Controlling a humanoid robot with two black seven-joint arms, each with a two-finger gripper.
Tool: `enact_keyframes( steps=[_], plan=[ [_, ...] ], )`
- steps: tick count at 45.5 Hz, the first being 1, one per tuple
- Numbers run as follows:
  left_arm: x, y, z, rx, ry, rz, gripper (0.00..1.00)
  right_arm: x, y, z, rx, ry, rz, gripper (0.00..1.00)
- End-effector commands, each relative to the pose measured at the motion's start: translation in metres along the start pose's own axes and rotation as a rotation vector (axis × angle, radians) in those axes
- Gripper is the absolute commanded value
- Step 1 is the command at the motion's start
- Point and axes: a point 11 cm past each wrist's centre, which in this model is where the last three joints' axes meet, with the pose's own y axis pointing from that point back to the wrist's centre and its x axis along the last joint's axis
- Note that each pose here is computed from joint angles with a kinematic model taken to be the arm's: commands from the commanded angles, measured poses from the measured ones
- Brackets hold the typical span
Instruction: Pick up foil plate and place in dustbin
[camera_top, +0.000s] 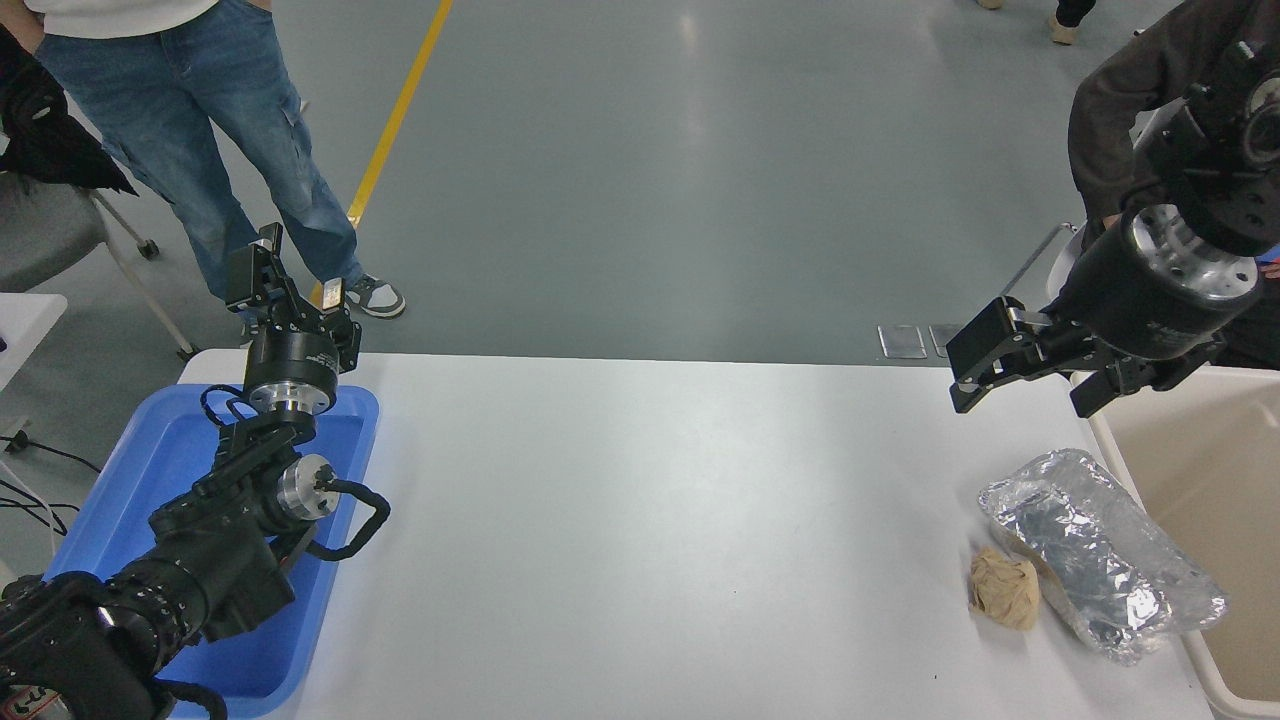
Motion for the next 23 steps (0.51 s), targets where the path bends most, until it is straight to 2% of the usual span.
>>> enact_keyframes(
  steps=[1,23],
  plan=[
    [0.001,0.0,-0.001,0.01,0.005,0.005,1.0,0.0,0.003,0.002,0.003,-0.008,0.008,1.0],
    [0.001,0.0,0.0,0.001,0.006,0.006,1.0,-0.003,-0.007,0.008,-0.001,-0.014,-0.018,1.0]
  ],
)
